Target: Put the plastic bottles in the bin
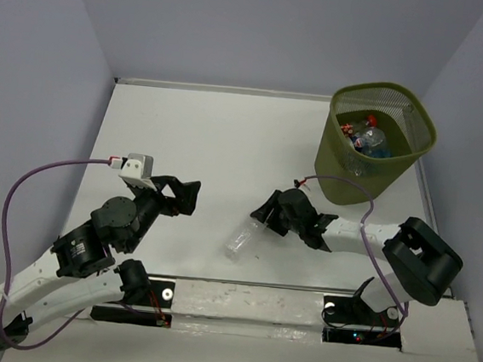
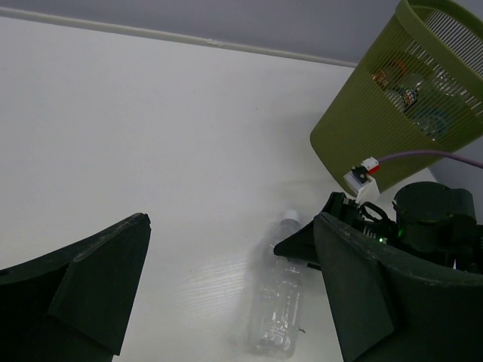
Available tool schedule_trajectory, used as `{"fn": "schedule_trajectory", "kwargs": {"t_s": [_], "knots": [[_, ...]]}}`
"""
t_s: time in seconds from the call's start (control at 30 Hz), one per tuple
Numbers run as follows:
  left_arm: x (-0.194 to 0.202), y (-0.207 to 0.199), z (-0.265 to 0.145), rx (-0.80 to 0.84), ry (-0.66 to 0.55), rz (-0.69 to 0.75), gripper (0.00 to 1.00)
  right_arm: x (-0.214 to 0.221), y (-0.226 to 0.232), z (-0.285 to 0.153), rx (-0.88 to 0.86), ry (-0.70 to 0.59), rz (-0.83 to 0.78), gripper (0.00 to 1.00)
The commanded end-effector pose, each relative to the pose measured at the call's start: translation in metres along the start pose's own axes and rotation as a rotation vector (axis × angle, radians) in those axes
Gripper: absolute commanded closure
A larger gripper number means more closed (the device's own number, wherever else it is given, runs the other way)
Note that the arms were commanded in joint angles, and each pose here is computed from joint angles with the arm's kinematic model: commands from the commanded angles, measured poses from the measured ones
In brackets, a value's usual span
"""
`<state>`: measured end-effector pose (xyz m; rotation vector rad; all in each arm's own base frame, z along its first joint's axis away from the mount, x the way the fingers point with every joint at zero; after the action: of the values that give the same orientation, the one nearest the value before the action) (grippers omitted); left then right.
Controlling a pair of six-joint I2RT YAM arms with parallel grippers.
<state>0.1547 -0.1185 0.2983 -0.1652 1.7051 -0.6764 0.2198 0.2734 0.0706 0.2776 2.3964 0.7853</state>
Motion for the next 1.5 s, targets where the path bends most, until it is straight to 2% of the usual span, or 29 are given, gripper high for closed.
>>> {"fn": "schedule_trajectory", "kwargs": {"t_s": [0.0,0.03,0.1,0.2,0.3,0.33,0.37,0.4,0.5,0.67,0.7,0.8,0.9,1.1,1.2,1.3,1.37,1.4,1.47], "knots": [[-0.005,-0.001,0.002,0.008,-0.027,0.001,0.01,-0.023,0.024,-0.004,-0.045,-0.090,-0.060,0.59],[-0.006,0.000,0.002,0.005,-0.030,0.001,0.01,-0.032,0.033,-0.007,-0.053,-0.118,-0.094,0.66],[-0.007,0.001,0.001,0.008,-0.038,-0.003,0.01,-0.043,0.043,-0.018,-0.069,-0.145,-0.131,0.73],[-0.009,0.002,0.000,0.009,-0.045,-0.006,0.01,-0.073,0.065,-0.043,-0.087,-0.242,-0.218,0.74],[-0.009,0.002,0.001,0.013,-0.045,-0.005,0.01,-0.127,0.101,-0.099,-0.095,-0.429,-0.337,0.74],[-0.009,0.002,0.001,0.013,-0.042,-0.002,0.01,-0.167,0.113,-0.134,-0.069,-0.546,-0.380,0.74],[-0.008,0.002,0.001,0.014,-0.041,-0.001,0.01,-0.174,0.111,-0.140,-0.067,-0.569,-0.366,0.74],[-0.008,0.002,0.002,0.013,-0.039,0.003,0.01,-0.205,0.120,-0.171,-0.033,-0.671,-0.411,0.74],[-0.010,0.003,0.001,0.010,-0.046,-0.001,0.01,-0.280,0.110,-0.242,0.085,-0.911,-0.404,0.76],[-0.015,0.005,-0.002,0.014,-0.069,-0.017,0.01,-0.365,0.060,-0.309,0.392,-1.133,-0.354,0.77],[-0.015,0.005,-0.003,0.014,-0.071,-0.018,0.01,-0.381,0.041,-0.313,0.473,-1.142,-0.345,0.77],[-0.015,0.005,-0.002,0.014,-0.069,-0.015,0.01,-0.402,0.025,-0.328,0.569,-1.179,-0.336,0.77],[-0.014,0.005,0.000,0.014,-0.063,-0.007,0.01,-0.416,0.012,-0.316,0.614,-1.147,-0.367,0.77],[-0.014,0.006,0.001,0.009,-0.067,-0.006,0.01,-0.404,-0.005,-0.265,0.589,-0.978,-0.442,0.76],[-0.013,0.005,0.003,0.010,-0.060,0.000,0.01,-0.399,-0.014,-0.244,0.600,-0.890,-0.486,0.72],[-0.012,0.005,0.005,0.005,-0.055,0.007,0.01,-0.392,-0.006,-0.227,0.495,-0.814,-0.526,0.63],[-0.012,0.005,0.006,0.003,-0.055,0.008,0.01,-0.392,0.000,-0.228,0.470,-0.796,-0.518,0.43],[-0.012,0.006,0.006,0.001,-0.058,0.008,0.01,-0.390,-0.005,-0.222,0.483,-0.759,-0.504,0.28],[-0.012,0.006,0.007,0.000,-0.058,0.008,0.01,-0.391,-0.002,-0.224,0.479,-0.756,-0.493,0.15]]}}
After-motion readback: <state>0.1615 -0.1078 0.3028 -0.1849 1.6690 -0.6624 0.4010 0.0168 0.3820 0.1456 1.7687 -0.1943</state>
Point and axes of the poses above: each gripper's point midway between its finger pads, its own z axis out along the fingers, its own y axis along the line the jaws close on, x = y × z, the point moved 4 cm from there along -z, back along the fingers, and after that the axes turned 10 degrees about -z, right-handed, at the moved point
